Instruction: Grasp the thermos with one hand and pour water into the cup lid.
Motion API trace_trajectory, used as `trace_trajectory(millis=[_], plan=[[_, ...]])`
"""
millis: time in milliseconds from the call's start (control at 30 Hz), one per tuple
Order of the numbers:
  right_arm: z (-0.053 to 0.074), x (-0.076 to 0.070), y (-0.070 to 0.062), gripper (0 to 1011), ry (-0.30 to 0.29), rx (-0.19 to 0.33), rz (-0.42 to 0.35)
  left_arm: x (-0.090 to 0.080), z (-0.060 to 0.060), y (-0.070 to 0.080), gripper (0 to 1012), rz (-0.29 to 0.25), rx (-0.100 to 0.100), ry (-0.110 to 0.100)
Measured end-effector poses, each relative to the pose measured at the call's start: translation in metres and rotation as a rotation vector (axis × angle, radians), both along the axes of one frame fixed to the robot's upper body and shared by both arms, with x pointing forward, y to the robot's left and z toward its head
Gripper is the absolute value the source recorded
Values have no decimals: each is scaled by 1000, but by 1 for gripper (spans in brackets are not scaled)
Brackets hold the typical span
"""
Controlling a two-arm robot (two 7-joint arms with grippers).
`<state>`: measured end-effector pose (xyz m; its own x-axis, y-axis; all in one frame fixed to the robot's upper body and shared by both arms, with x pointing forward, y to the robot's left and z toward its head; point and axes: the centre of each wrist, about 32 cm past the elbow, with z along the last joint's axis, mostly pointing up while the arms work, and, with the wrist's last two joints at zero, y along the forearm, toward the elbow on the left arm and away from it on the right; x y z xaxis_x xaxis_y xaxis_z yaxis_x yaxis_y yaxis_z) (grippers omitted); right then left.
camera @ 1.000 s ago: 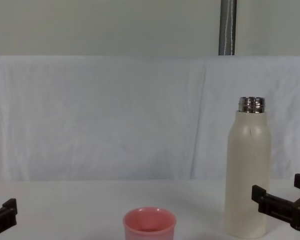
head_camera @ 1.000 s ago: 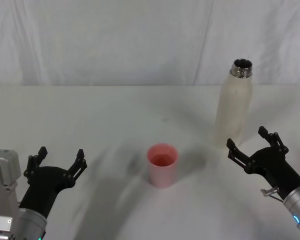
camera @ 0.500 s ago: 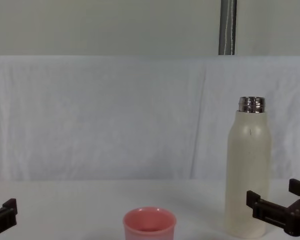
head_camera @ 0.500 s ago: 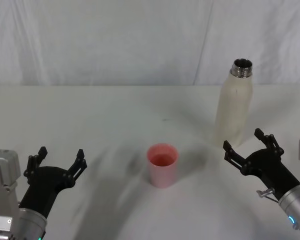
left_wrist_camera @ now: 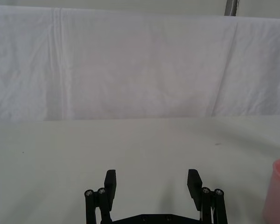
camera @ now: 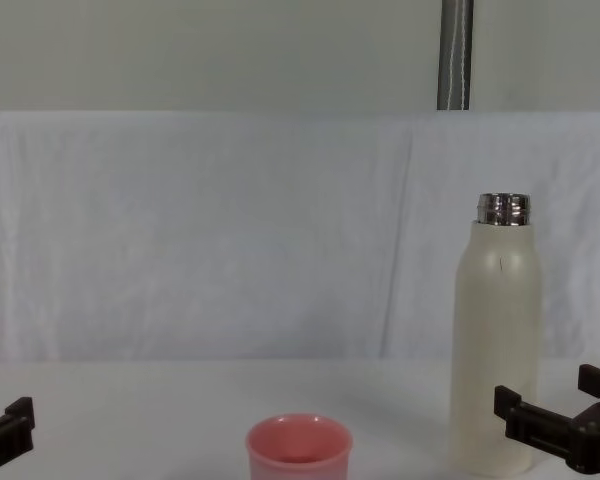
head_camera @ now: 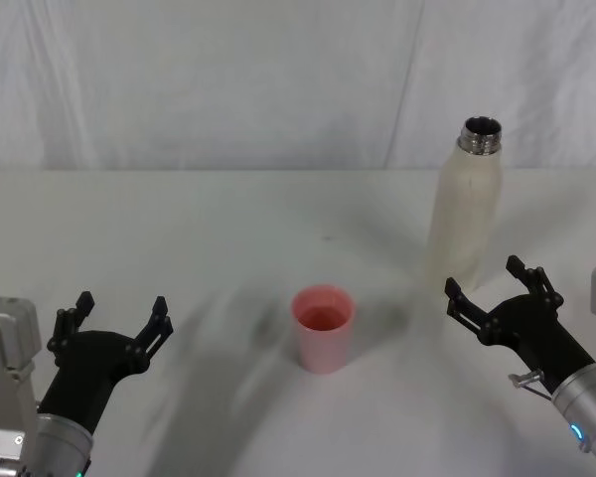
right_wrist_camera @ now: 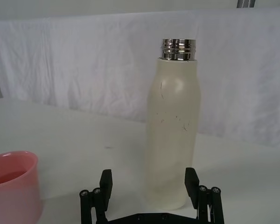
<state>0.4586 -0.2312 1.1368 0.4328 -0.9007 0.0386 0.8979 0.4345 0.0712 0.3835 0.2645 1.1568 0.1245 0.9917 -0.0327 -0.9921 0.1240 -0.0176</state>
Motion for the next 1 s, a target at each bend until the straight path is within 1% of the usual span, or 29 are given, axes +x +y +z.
trace_trajectory(millis=[500, 1000], plan=[[2, 0, -3, 1002, -2, 2, -14, 0, 0, 0, 1001, 0, 0, 0], [3, 0, -2, 1002, -1, -1, -15, 0, 0, 0, 1001, 0, 0, 0]])
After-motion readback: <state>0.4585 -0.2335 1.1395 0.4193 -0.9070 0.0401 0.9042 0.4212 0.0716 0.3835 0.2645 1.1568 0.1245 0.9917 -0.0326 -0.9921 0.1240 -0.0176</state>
